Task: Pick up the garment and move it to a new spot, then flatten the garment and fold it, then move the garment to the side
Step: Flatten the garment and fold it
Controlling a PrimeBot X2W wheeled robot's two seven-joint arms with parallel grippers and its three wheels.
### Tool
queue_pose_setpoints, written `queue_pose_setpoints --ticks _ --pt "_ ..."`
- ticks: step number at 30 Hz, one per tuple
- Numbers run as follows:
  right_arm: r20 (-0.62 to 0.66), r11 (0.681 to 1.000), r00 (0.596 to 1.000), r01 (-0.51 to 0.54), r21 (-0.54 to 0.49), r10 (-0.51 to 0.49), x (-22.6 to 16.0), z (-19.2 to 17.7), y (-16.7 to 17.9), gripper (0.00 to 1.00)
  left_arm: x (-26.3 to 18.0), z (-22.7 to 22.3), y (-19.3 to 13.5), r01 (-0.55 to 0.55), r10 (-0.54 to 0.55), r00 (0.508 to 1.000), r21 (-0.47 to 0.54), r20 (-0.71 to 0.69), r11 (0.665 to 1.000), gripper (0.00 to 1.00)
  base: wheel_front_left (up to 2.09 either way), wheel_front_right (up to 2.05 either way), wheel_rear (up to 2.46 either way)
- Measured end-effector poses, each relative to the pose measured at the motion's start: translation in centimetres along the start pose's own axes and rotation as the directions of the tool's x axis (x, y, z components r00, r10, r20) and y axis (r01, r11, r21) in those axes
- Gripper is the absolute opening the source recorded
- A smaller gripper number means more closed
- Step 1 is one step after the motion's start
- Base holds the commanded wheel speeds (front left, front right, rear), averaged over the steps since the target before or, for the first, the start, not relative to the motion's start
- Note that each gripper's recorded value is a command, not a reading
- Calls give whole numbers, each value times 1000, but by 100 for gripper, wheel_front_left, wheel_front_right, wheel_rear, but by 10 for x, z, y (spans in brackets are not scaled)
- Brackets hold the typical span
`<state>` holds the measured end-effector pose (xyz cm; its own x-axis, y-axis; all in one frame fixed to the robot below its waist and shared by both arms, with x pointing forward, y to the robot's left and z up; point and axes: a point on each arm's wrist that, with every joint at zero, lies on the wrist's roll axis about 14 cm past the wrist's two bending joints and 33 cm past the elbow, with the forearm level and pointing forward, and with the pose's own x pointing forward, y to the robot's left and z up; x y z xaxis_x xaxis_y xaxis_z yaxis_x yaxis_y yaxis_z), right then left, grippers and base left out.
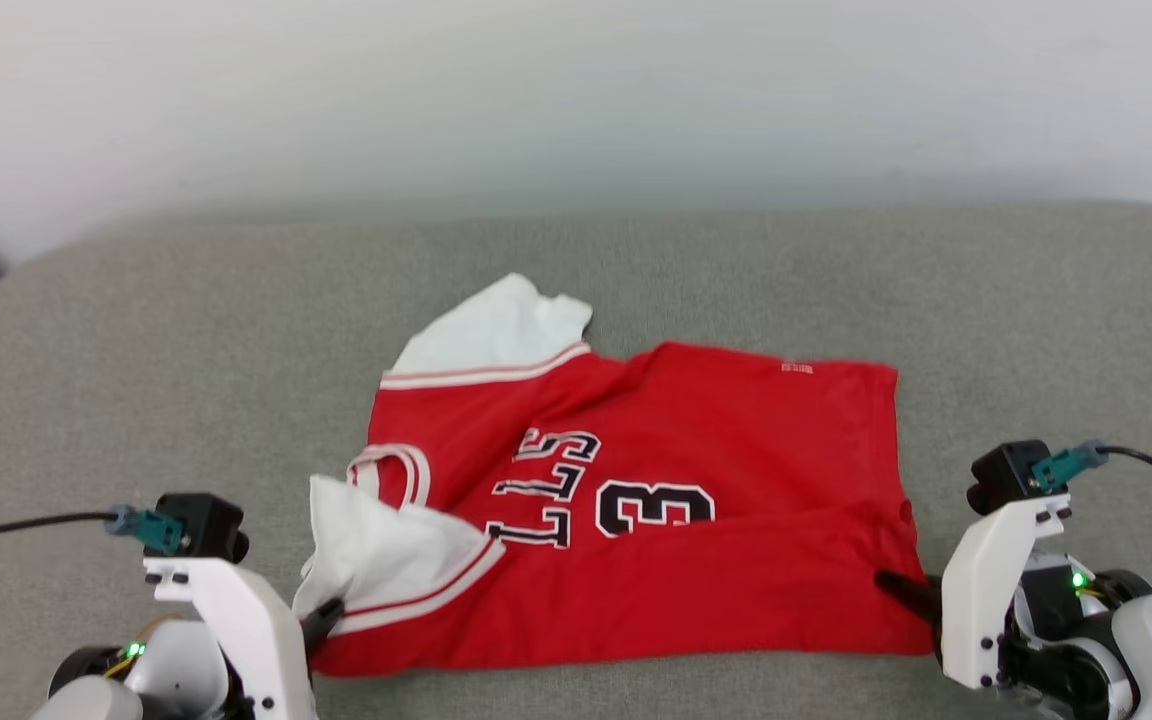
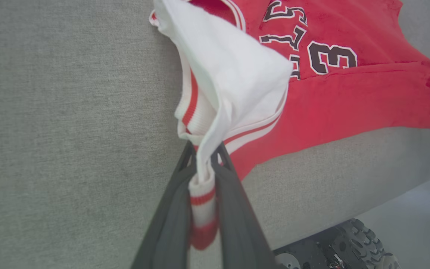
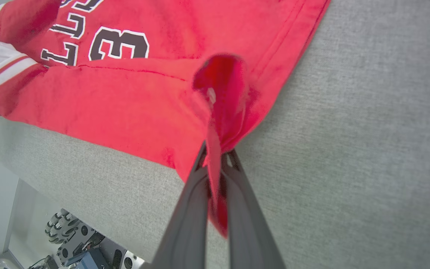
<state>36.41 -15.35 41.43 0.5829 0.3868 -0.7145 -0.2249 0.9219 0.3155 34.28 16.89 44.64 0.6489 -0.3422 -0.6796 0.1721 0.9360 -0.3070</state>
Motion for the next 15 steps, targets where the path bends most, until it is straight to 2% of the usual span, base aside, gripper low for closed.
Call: queue_pose_setpoints --ticks 5,11,12,13,14,15 --pt "30 1000 1000 -3 -15 3 -17 -4 5 0 -20 -11 3 -20 20 1000 -14 17 1000 0 0 0 0" --pt "7 999 1000 10 43 -10 -25 -26 -2 0 -25 -29 4 -23 22 999 -45 -23 999 0 0 0 0" --pt "3 999 1000 14 50 -14 -25 -29 -3 4 -24 -32 4 -22 20 999 -52 -33 998 0 0 0 0" --pt "-4 998 1000 16 60 -15 -25 -34 -4 41 -24 -33 4 -23 22 999 -54 -34 998 0 0 0 0" --pt "-12 998 1000 17 68 -16 -24 -40 -4 100 -22 -34 5 -25 23 999 -60 -32 998 30 0 0 0" --pt "-13 997 1000 15 78 -14 -23 -45 -3 100 -20 -36 4 -21 18 999 -70 -39 997 100 0 0 0"
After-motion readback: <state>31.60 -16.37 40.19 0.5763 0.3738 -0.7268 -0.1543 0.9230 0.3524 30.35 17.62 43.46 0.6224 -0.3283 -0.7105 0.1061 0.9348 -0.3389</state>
